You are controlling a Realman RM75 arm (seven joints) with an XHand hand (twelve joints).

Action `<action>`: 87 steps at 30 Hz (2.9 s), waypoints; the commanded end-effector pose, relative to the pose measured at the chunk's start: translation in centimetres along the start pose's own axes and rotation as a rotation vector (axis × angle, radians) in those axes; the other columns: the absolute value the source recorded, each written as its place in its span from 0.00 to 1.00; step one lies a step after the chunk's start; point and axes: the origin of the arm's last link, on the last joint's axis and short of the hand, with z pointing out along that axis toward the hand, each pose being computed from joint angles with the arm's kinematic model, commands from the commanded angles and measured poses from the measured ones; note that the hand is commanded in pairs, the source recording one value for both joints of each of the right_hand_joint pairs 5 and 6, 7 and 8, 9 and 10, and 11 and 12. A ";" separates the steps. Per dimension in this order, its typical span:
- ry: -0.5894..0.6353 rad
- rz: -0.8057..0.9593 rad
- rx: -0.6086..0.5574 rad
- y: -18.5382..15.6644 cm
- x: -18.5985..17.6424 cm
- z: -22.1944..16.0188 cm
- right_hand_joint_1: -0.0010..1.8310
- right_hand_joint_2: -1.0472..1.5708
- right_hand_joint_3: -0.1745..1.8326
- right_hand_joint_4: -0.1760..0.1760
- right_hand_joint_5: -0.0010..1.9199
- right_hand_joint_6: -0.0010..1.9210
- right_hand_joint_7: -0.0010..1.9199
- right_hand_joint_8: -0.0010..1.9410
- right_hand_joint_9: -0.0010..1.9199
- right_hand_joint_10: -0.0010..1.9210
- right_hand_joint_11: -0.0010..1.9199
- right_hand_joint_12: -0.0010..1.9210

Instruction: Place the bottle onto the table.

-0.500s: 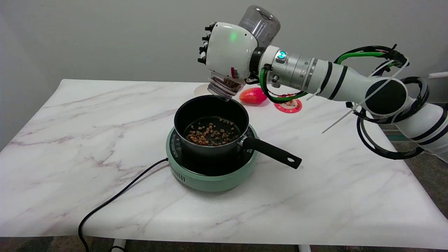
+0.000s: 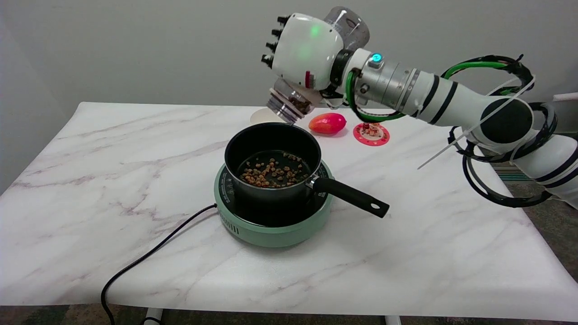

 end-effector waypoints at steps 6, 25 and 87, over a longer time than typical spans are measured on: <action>-0.016 0.857 -0.570 8.6 -6.5 -10.1 0.75 0.85 0.37 0.50 1.00 1.00 1.00 0.99 0.71 0.71 0.63 0.63; 0.182 1.610 -1.056 2.4 -19.0 -26.1 0.79 0.82 0.37 0.50 1.00 1.00 1.00 0.99 0.70 0.70 0.63 0.63; 0.293 1.867 -1.198 -12.1 -26.6 -21.2 0.75 0.87 0.35 0.50 1.00 1.00 1.00 0.99 0.72 0.72 0.64 0.64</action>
